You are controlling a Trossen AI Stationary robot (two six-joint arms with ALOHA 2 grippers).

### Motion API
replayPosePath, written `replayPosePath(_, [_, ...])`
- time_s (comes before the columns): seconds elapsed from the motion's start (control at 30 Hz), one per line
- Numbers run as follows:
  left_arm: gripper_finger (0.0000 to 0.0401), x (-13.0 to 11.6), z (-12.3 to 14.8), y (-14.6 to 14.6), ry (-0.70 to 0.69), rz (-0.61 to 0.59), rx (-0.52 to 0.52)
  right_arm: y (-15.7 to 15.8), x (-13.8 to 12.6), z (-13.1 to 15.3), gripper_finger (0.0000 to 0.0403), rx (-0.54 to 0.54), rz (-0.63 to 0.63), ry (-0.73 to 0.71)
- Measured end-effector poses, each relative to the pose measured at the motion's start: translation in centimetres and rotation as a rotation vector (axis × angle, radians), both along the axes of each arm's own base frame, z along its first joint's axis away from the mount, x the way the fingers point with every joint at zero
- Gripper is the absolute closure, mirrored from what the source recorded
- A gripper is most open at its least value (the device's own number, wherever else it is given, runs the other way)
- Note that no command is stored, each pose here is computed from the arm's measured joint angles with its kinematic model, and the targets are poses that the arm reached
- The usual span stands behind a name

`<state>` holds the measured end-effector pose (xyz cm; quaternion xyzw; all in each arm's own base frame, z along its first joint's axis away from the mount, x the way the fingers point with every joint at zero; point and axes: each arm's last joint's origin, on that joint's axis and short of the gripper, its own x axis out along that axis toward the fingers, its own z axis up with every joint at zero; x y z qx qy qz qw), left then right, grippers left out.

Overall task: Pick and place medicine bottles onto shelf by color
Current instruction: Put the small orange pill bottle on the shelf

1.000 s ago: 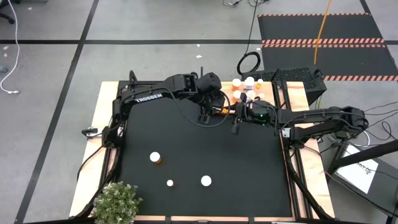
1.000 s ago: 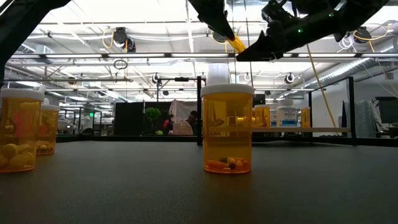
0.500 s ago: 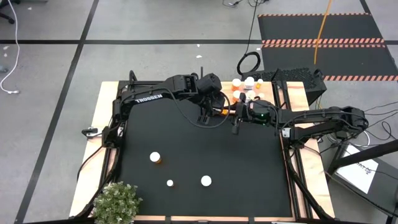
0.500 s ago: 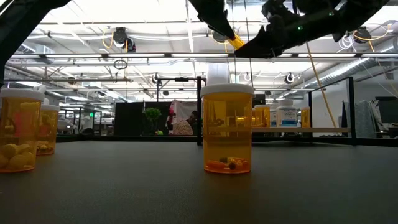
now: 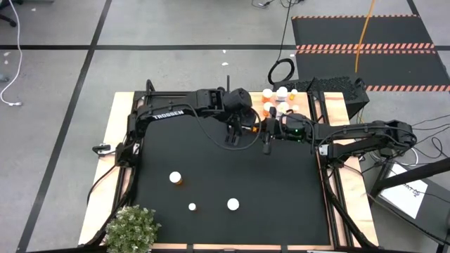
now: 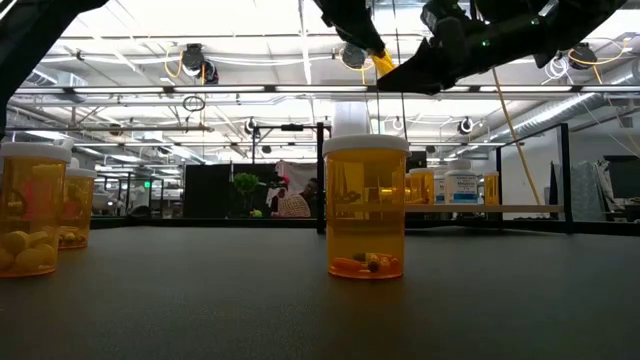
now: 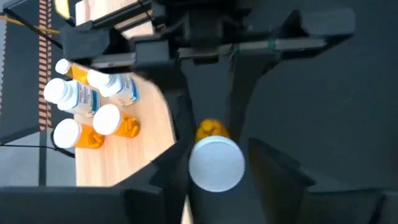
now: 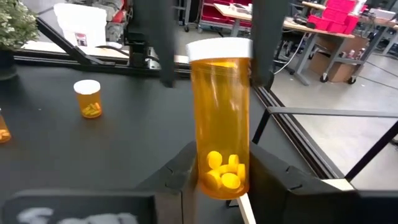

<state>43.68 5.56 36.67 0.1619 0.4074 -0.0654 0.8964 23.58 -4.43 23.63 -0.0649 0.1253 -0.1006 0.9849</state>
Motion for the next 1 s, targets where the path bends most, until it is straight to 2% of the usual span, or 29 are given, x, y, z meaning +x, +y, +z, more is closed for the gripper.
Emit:
replayPosePath(0.07, [0.0207, 0.1, 0.0, -0.4, -0.001, 0.004, 0.007, 0.0, -0.1, 0.1, 0.0296, 0.004, -0.003, 0.001])
replayPosePath(0.23, [0.0127, 0.3, 0.1, -1.7, -0.008, 0.071, 0.099, 0.2, -0.9, 0.6, 0.0314, 0.013, 0.009, 0.002])
replayPosePath(0.4, [0.0089, -0.5, 1.5, -2.9, -0.042, 0.089, 0.133, 0.4, -2.1, 1.4, 0.0312, 0.014, 0.012, 0.002])
replayPosePath(0.53, [0.0095, -1.4, 2.7, -3.3, -0.066, 0.1, 0.123, 0.7, -3.0, 1.9, 0.0304, 0.036, 0.015, 0.008])
replayPosePath(0.73, [0.0124, -1.8, 2.4, -2.8, -0.02, 0.114, 0.094, 1.9, -3.8, 2.3, 0.031, 0.046, 0.065, 0.012])
replayPosePath(1.0, [0.0143, -1.1, -1.6, -2.2, 0.042, 0.15, 0.056, 3.0, -3.9, 2.4, 0.0308, 0.048, 0.119, 0.02])
